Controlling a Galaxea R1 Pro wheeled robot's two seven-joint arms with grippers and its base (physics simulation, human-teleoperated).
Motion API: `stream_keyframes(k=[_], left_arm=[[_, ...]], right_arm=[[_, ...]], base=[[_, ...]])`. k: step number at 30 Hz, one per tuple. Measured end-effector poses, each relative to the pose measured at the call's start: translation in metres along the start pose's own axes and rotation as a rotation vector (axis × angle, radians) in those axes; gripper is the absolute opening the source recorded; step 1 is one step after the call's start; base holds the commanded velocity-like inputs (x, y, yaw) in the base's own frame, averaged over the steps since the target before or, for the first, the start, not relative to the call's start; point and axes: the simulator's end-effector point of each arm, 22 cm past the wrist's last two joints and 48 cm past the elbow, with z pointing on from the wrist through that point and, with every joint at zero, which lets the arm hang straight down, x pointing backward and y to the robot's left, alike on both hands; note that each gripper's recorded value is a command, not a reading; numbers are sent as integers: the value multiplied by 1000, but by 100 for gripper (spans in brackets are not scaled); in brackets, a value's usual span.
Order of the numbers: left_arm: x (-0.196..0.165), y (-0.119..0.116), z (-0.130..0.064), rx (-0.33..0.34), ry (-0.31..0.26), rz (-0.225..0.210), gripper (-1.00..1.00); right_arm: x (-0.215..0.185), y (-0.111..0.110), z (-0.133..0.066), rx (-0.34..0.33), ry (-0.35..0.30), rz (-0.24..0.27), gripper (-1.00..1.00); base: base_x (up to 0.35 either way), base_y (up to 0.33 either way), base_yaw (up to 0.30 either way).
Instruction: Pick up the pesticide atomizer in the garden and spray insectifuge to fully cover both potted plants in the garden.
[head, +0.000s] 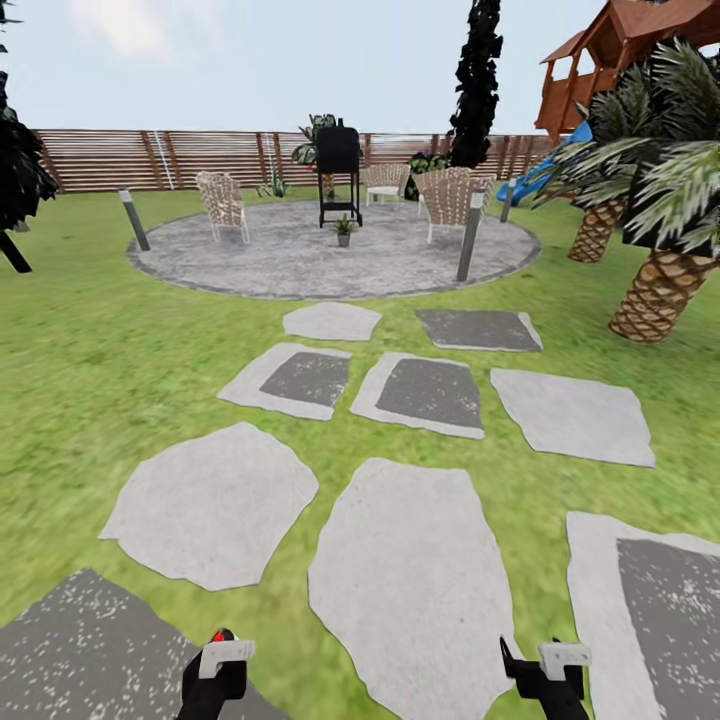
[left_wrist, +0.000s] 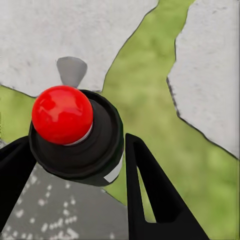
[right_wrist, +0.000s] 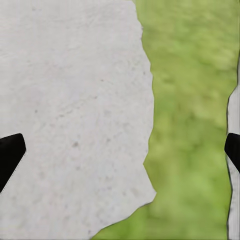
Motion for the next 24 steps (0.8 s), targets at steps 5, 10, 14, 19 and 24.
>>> stream_keyframes(k=[5, 10, 14, 19, 24], left_arm=[[-6, 0, -1, 0, -8, 0, -100], [-10, 0, -2, 1, -15, 0, -100], [-13, 0, -2, 2, -22, 0, -100], [-17, -1, -3, 1, -30, -2, -100], [-17, -1, -3, 1, -31, -1, -100]], right_arm=[[-6, 0, -1, 0, -8, 1, 100], [-10, 0, -1, 0, -15, 2, 100], [-13, 0, -1, 1, -22, 3, 100], [-16, -1, -2, 1, -29, 3, 100], [-17, -1, -2, 1, -31, 4, 100]], base=[[0, 0, 0], [1, 0, 0], [158, 0, 0], [304, 0, 0], [332, 0, 0]])
